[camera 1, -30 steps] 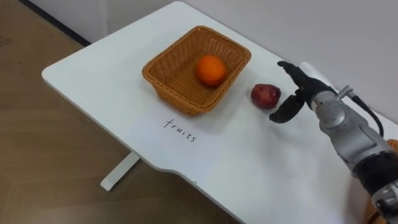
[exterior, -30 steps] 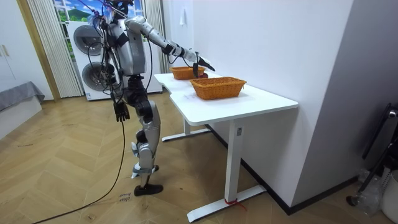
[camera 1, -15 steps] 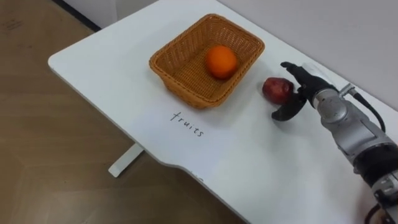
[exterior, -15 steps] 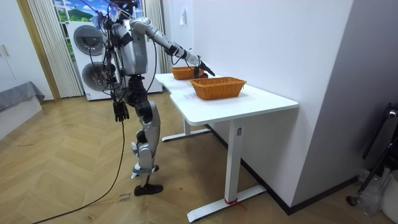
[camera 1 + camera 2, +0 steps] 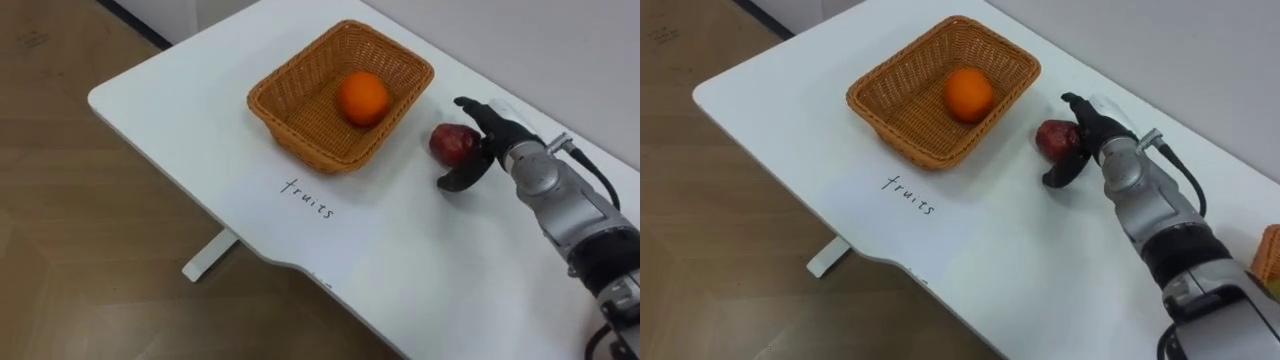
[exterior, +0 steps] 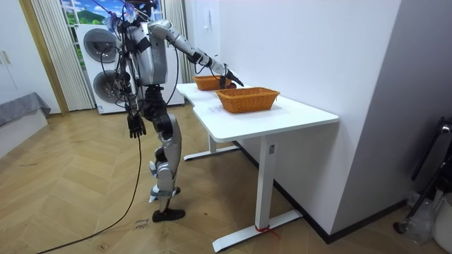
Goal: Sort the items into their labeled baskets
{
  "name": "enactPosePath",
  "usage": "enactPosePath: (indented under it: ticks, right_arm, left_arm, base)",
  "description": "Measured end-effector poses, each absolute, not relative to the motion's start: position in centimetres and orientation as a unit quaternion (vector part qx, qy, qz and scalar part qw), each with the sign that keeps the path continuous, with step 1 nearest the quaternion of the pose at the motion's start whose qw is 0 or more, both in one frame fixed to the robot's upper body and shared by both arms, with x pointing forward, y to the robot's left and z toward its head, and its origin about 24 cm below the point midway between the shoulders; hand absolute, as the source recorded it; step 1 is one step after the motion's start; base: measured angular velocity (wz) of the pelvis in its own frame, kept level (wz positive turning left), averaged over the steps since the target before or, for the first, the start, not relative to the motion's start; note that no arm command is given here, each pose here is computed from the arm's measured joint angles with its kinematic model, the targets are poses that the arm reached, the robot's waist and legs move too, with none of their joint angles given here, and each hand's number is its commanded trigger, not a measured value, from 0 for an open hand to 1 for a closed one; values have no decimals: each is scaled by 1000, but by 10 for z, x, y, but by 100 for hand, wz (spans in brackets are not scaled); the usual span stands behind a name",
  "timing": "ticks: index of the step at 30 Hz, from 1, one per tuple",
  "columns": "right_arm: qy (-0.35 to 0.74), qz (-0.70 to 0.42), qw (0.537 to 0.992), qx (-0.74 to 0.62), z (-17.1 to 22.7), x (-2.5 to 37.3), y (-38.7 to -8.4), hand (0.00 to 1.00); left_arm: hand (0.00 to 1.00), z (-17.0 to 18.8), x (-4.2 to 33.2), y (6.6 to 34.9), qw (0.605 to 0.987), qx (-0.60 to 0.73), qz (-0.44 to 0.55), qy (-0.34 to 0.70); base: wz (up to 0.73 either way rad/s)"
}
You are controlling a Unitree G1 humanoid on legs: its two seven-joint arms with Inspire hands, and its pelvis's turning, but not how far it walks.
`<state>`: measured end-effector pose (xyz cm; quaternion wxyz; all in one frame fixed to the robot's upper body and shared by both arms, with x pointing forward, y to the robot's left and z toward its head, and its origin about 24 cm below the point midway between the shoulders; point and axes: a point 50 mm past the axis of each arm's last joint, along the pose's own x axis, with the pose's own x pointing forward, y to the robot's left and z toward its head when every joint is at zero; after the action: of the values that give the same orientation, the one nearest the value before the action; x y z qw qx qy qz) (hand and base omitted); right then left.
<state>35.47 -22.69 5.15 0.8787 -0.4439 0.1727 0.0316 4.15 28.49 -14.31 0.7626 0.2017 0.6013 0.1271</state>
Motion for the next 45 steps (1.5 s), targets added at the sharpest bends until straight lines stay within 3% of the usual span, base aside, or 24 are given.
enactPosePath:
  ticks: [45]
  right_arm:
    - [213, 7, 873, -438, 48, 360, -246, 0]
  left_arm:
    - [0, -143, 53, 286, 764, 216, 116, 597]
  base:
    - [1]
